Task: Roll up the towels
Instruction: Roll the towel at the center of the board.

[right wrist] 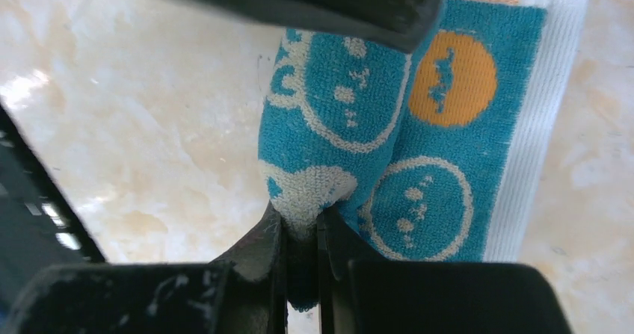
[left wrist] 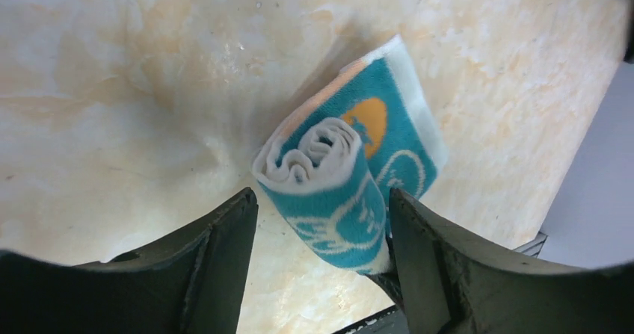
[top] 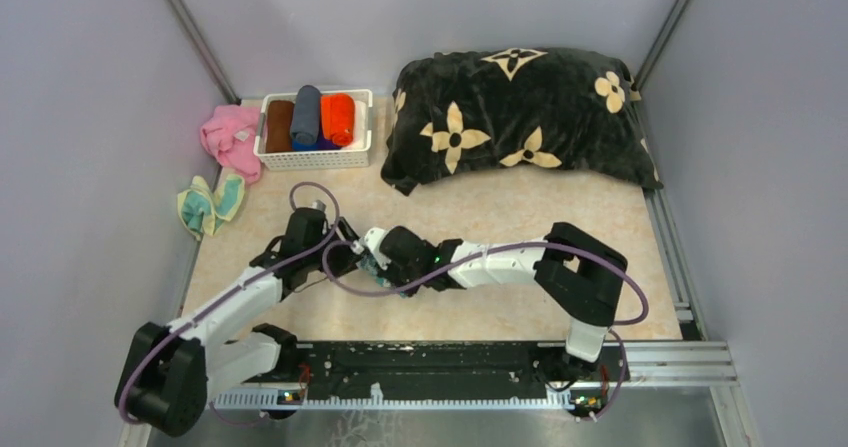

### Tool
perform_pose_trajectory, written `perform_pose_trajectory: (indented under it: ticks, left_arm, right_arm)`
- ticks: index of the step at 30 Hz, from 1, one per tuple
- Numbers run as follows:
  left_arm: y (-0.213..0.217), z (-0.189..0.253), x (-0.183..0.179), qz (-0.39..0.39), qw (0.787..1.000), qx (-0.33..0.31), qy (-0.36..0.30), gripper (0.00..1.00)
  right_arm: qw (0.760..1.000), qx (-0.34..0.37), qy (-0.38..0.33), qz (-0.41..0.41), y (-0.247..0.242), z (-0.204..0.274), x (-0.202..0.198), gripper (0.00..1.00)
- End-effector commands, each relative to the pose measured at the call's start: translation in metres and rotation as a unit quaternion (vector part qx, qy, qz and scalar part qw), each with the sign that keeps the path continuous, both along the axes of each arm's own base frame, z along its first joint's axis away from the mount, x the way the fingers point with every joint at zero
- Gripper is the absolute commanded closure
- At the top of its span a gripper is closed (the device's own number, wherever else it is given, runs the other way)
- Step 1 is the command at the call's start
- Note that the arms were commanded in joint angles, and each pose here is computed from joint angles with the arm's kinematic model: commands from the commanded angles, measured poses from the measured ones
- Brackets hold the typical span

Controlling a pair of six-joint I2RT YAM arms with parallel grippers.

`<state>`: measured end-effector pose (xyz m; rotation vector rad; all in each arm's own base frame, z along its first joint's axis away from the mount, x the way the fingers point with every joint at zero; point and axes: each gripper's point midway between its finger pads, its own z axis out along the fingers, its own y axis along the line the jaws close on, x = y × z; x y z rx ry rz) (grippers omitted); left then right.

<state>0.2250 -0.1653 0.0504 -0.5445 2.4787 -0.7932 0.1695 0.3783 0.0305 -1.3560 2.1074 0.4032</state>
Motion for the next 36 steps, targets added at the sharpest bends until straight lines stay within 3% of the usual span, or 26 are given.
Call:
perform_pose_trajectory:
  ticks: [1, 7, 12, 19, 23, 26, 28, 30, 36]
  left_arm:
    - [0.02, 0.017, 0.003, 0.033, 0.998, 0.032, -0.037, 0.28]
    - [0.012, 0.012, -0.015, 0.022, 0.999, -0.011, -0.028, 0.27]
    - [0.001, 0.001, -0.022, 0.009, 0.999, -0.043, -0.008, 0.3]
    - [-0.002, -0.018, -0.018, 0.005, 0.999, -0.032, 0.022, 0.37]
    - [0.002, -0.03, -0.016, 0.005, 0.999, -0.008, 0.036, 0.45]
    - [0.005, -0.036, -0.017, 0.001, 0.999, 0.008, 0.047, 0.48]
    - [0.007, -0.04, -0.018, -0.001, 0.999, 0.018, 0.05, 0.5]
    - [0.01, -0.044, -0.02, 0.0, 0.998, 0.026, 0.054, 0.52]
    - [0.012, -0.05, -0.021, -0.002, 0.997, 0.037, 0.063, 0.53]
  right_arm:
    - [0.969, 0.069, 0.235, 0.025, 0.011, -0.008, -0.049, 1.0]
    - [0.906, 0.16, 0.392, 0.011, 0.018, 0.001, -0.05, 1.0]
    - [0.856, 0.217, 0.469, -0.01, 0.015, 0.0, -0.042, 1.0]
    - [0.828, 0.225, 0.508, -0.076, 0.003, -0.02, -0.026, 1.0]
    - [0.851, 0.211, 0.473, -0.084, -0.002, -0.02, -0.021, 0.97]
    - [0.893, 0.191, 0.4, -0.074, -0.01, -0.008, -0.014, 0.86]
    - [0.92, 0.175, 0.343, -0.074, -0.016, 0.002, -0.008, 0.73]
    - [0.942, 0.157, 0.285, -0.079, -0.021, 0.013, -0.001, 0.68]
    - [0.984, 0.112, 0.107, -0.086, -0.03, 0.055, 0.015, 0.52]
